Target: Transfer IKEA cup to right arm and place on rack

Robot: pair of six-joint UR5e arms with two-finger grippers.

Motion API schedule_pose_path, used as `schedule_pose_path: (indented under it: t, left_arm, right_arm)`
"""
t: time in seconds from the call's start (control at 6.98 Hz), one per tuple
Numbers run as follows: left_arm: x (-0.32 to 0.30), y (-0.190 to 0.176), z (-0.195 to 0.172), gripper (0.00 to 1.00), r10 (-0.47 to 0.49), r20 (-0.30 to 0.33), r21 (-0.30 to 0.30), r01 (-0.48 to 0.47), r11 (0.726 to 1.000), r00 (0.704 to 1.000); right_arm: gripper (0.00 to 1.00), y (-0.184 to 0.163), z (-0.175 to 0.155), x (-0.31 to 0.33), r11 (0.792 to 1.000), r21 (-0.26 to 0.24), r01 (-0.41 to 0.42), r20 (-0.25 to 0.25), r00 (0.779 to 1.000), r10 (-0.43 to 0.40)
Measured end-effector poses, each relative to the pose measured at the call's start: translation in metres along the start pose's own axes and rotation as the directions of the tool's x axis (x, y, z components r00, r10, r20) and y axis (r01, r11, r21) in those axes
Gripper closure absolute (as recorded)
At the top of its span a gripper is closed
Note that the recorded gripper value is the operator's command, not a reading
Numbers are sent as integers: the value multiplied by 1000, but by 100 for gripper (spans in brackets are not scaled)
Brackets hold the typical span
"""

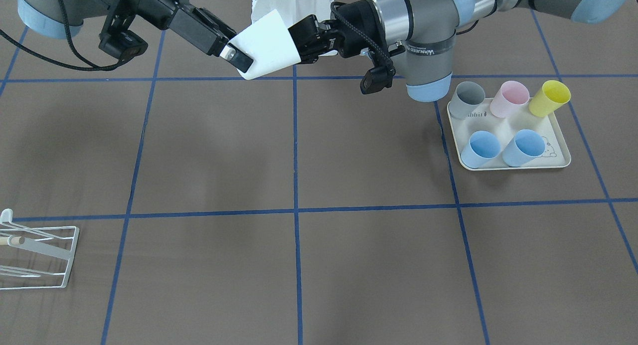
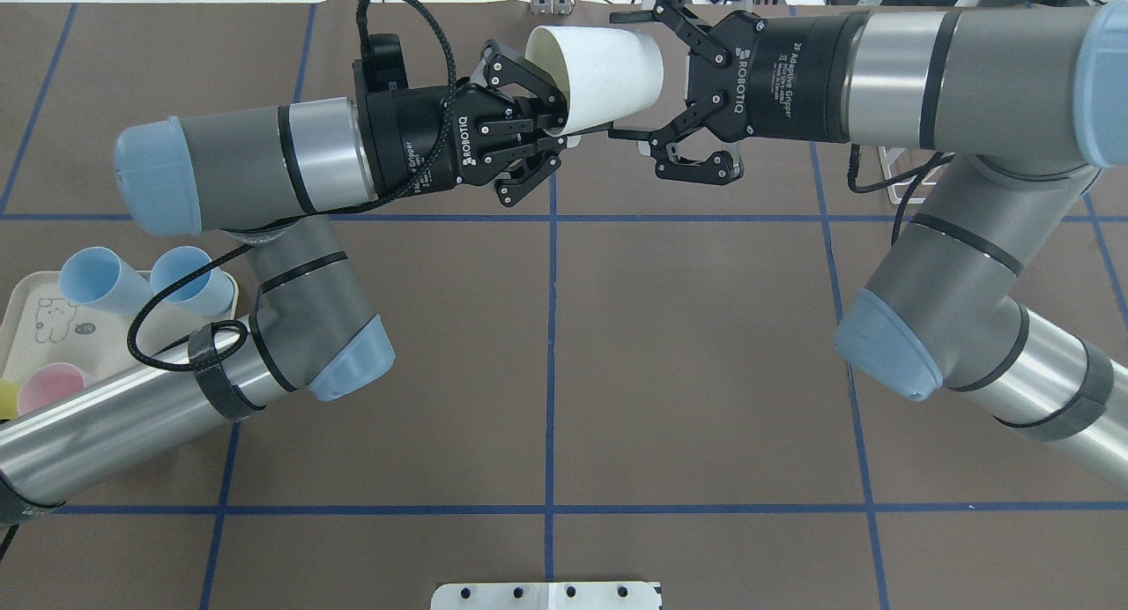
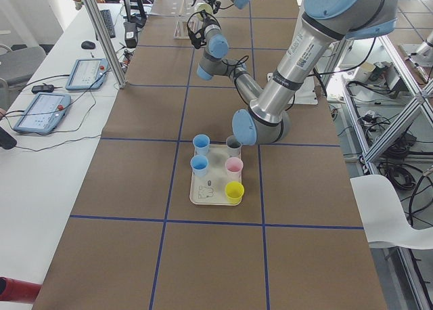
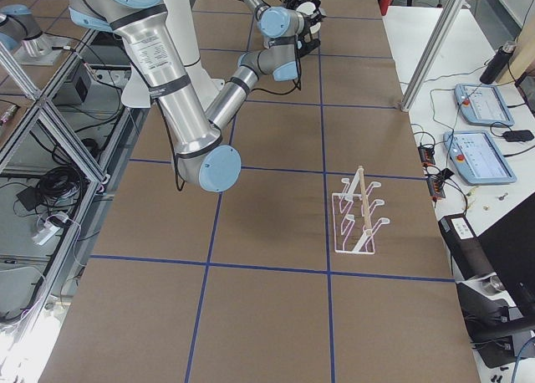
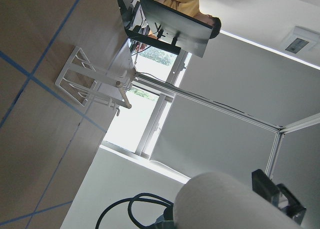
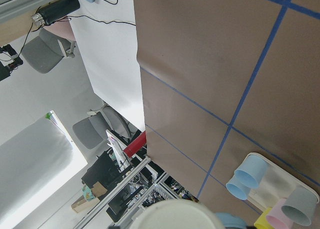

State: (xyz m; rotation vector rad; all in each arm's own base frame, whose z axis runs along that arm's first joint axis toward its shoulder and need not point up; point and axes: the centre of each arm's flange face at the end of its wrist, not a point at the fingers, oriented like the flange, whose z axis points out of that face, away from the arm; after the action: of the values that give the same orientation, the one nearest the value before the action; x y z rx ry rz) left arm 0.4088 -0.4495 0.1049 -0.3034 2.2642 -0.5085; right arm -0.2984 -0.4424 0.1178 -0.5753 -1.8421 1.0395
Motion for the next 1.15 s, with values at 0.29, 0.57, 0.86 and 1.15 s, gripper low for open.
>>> schedule_pose_path:
  t: [0.29, 0.57, 0.86, 1.15]
  left_arm:
    - [0, -1, 1, 66, -2, 6, 7, 2, 1000, 1000]
    - [0, 0, 2, 60, -3, 7, 7, 3, 1000, 1000]
    - [1, 0, 2, 60, -3, 6, 7, 3, 1000, 1000]
    - [1, 1, 2, 51, -4, 5, 6, 4, 1000, 1000]
  right_arm:
    - [100, 3, -3, -1, 1000, -7, 4, 5, 1000, -4]
    - [100, 4, -4, -1, 1000, -9, 8, 6, 1000, -8]
    - [100, 4, -4, -2, 1000, -8, 8, 6, 1000, -8]
    - [100, 5, -5, -1, 1000, -11, 8, -2, 1000, -8]
